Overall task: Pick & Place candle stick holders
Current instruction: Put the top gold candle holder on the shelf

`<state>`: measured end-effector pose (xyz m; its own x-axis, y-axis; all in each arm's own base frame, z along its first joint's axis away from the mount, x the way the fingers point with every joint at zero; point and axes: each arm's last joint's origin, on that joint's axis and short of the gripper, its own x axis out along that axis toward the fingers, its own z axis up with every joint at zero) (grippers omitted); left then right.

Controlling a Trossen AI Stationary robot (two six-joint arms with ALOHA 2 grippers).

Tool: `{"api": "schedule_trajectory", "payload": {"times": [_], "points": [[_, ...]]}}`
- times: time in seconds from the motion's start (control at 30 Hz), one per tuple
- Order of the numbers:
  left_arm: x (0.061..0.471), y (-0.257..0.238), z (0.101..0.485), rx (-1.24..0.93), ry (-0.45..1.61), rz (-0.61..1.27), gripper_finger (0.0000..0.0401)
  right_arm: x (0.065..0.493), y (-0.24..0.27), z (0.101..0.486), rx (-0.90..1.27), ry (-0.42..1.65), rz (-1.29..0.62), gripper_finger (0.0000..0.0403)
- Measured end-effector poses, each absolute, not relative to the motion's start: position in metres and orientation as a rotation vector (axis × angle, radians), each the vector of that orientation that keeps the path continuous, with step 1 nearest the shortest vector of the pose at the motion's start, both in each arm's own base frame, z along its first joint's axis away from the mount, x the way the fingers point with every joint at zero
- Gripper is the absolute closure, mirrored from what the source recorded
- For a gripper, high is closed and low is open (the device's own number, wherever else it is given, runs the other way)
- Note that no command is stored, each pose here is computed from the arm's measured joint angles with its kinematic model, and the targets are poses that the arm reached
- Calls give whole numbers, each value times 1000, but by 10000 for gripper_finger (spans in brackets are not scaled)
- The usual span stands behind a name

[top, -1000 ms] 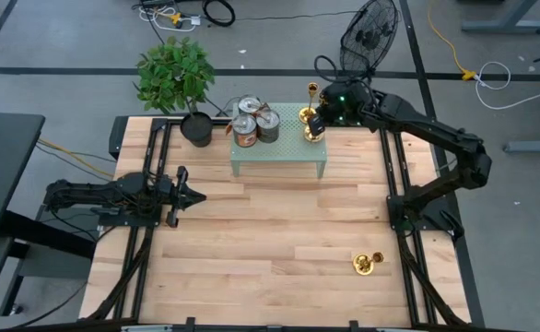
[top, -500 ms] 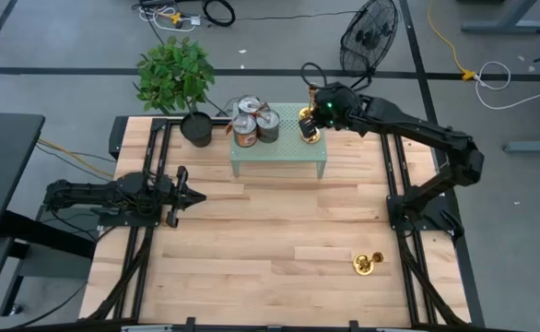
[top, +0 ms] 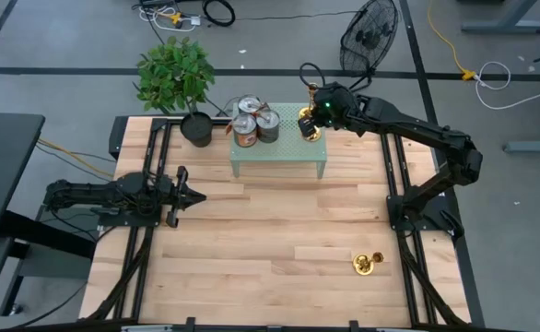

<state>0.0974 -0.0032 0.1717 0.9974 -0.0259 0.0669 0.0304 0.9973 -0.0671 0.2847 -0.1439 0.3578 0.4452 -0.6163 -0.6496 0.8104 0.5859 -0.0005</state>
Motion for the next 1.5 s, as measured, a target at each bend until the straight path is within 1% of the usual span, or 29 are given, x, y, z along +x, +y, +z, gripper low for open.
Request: {"api": "schedule_trajectory", "payload": {"times": [1.17, 1.5], "points": [[97, -3, 172, -68, -66, -28, 371, 286, -145, 359, 341, 630, -898, 383], [97, -3, 172, -68, -66, -29, 371, 293, -149, 352, 341, 636, -913, 383]]}}
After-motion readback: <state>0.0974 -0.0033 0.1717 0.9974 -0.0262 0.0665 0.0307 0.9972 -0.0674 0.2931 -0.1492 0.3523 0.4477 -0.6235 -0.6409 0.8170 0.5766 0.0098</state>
